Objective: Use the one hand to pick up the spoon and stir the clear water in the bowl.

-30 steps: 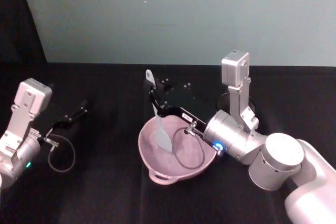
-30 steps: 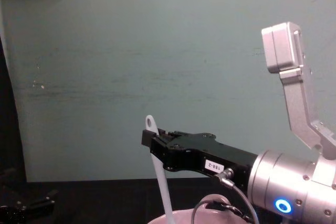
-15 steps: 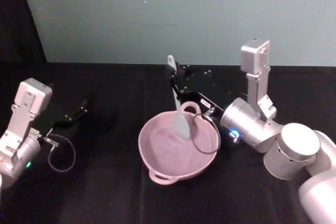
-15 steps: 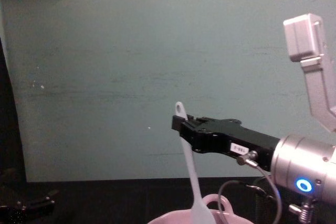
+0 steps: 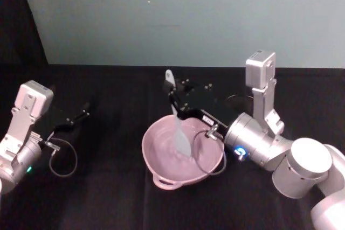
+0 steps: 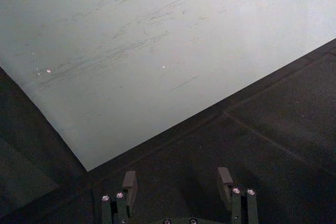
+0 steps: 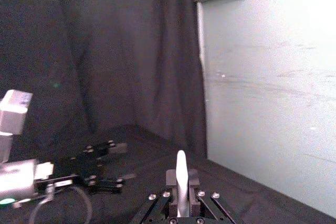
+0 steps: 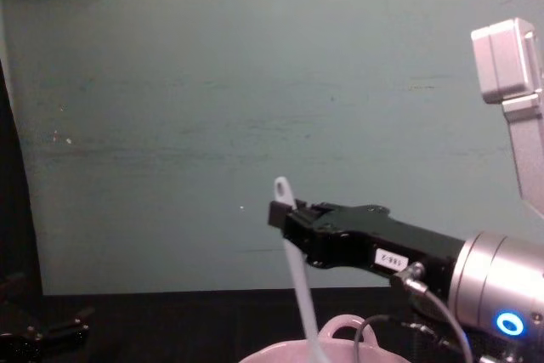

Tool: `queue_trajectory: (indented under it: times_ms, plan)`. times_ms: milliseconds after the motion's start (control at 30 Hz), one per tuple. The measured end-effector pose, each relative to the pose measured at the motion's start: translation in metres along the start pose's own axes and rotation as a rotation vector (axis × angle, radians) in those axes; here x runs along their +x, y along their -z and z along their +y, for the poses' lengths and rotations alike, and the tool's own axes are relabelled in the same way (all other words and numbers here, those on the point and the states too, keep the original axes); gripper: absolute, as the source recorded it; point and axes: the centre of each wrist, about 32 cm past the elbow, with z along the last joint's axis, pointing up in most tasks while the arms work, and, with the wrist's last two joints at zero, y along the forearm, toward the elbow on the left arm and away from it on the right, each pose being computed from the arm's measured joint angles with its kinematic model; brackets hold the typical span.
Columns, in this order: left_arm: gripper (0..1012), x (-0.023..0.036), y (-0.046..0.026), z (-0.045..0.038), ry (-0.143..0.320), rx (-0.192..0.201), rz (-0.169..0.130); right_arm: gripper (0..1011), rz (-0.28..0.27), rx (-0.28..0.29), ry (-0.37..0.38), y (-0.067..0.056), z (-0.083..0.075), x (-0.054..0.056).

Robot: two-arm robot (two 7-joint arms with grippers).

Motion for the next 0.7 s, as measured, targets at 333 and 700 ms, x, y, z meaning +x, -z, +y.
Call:
queue_trajectory:
  times_ms: [333, 700]
  plan:
    - [1005, 0.0000, 0.0000, 0.0000, 0.000, 0.000, 0.000, 127, 0.030, 0.001, -0.057, 0.005, 0.014, -0.016]
    - [1005, 0.0000, 0.0000, 0.0000, 0.000, 0.000, 0.000, 127, 0.027, 0.004, -0.044, 0.010, 0.035, -0.007]
